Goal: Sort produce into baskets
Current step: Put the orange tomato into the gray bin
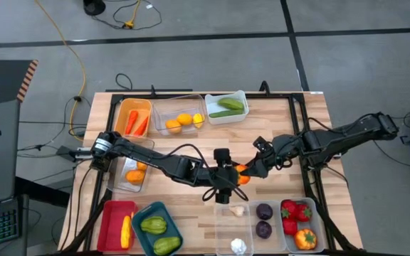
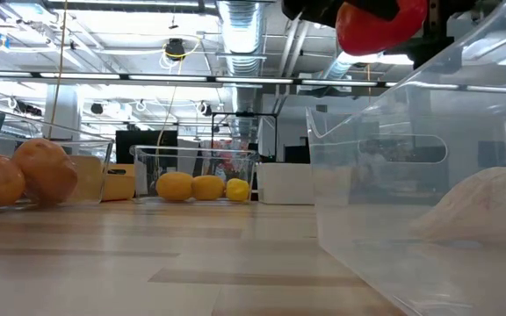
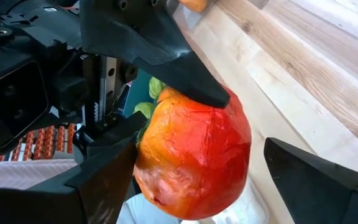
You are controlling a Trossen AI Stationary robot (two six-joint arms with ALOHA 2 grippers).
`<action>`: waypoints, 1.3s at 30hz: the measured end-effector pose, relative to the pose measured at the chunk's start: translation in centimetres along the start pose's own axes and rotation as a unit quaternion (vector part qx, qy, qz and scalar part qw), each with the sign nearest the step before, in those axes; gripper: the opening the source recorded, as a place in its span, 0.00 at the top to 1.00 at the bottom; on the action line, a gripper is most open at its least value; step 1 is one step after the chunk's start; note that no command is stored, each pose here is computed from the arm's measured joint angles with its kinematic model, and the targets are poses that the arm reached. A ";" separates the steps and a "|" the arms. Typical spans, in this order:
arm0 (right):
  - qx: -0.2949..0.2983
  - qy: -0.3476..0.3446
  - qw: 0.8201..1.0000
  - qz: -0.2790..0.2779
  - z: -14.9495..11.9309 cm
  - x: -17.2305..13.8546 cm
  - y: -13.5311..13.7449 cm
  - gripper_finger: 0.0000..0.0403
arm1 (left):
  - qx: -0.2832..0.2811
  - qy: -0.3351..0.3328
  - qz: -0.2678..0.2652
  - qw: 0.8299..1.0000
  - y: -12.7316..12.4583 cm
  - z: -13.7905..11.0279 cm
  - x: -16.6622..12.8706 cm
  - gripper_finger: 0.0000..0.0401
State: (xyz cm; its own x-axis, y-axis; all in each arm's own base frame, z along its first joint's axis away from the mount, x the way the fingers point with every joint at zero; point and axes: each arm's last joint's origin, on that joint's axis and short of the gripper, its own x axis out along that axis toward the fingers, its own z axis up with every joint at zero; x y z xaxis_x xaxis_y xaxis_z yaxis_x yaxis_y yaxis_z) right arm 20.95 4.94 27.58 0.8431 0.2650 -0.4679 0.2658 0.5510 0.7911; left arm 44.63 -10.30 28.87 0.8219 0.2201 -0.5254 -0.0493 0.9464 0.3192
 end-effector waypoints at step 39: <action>-0.010 -0.004 1.000 -0.010 0.0 1.6 -0.3 0.31 | 0.003 0.012 0.012 1.000 1.3 -0.2 0.5 0.22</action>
State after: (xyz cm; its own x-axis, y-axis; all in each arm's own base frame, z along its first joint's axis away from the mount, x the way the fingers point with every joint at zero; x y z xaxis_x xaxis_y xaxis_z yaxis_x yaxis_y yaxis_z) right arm 22.27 5.20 26.64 0.8415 0.2469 -0.4805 0.2738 0.5718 0.7733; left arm 44.84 -8.87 28.84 0.8072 0.2480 -0.5356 -0.0653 0.9394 0.3366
